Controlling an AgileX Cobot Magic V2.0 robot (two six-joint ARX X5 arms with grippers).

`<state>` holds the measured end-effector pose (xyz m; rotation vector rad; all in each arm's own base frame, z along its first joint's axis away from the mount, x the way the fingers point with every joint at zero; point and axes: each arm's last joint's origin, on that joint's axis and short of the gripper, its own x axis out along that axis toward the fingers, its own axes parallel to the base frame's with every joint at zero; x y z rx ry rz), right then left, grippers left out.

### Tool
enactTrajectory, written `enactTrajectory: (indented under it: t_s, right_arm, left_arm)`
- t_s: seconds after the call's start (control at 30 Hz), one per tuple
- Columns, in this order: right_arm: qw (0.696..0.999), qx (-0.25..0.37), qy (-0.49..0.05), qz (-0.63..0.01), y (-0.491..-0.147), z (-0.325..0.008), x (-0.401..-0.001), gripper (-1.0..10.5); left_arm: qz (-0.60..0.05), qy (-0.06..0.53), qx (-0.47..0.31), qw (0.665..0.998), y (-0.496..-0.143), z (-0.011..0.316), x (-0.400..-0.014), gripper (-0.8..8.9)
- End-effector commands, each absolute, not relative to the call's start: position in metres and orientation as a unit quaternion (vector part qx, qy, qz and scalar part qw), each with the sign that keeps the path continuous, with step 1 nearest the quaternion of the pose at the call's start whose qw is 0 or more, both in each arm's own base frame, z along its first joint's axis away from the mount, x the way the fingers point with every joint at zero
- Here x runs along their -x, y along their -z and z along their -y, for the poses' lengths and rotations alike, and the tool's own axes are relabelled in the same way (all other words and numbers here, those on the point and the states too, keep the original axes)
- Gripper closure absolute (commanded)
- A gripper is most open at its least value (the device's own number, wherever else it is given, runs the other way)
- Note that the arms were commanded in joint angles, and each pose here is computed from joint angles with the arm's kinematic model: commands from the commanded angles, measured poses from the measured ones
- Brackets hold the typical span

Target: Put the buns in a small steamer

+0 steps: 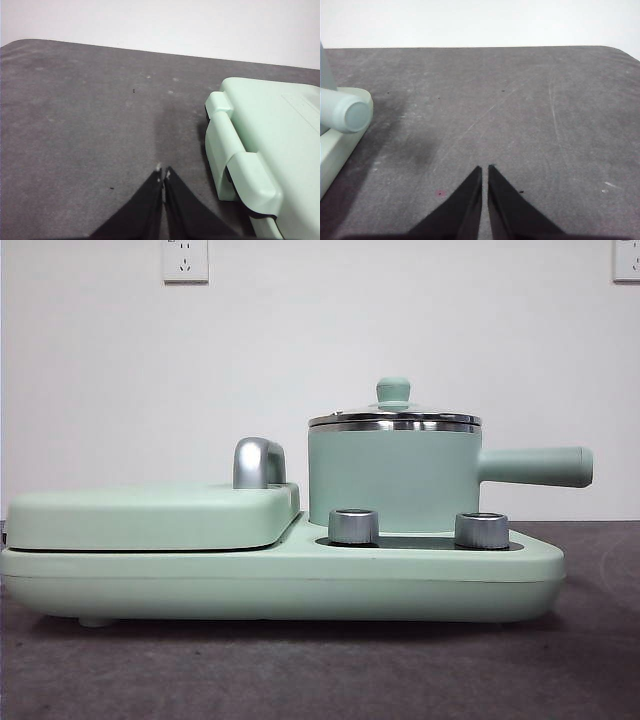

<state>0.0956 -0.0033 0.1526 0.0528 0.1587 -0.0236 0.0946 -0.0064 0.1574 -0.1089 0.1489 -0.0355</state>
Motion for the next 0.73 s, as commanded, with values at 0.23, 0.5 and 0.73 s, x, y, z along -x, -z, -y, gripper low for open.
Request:
enactTrajectory:
  t_s: [0.23, 0.5, 0.73]
  right_arm:
    - [0.997, -0.019, 0.014, -0.073, -0.1522, 0.0037, -0.0961, 9.3]
    - [0.997, -0.02, 0.014, -0.073, -0.1522, 0.0036, -0.0961, 9.3]
    - [0.997, -0.02, 0.014, -0.073, -0.1522, 0.0036, -0.0961, 9.3]
  left_arm:
    - [-0.076, 0.016, 0.054, 0.996, -0.1523, 0.0064, -0.0958, 8.05]
    - [-0.076, 0.016, 0.054, 0.995, -0.1523, 0.0064, -0.0958, 8.05]
    - [-0.076, 0.016, 0.054, 0.996, -0.1523, 0.0064, -0.0958, 8.05]
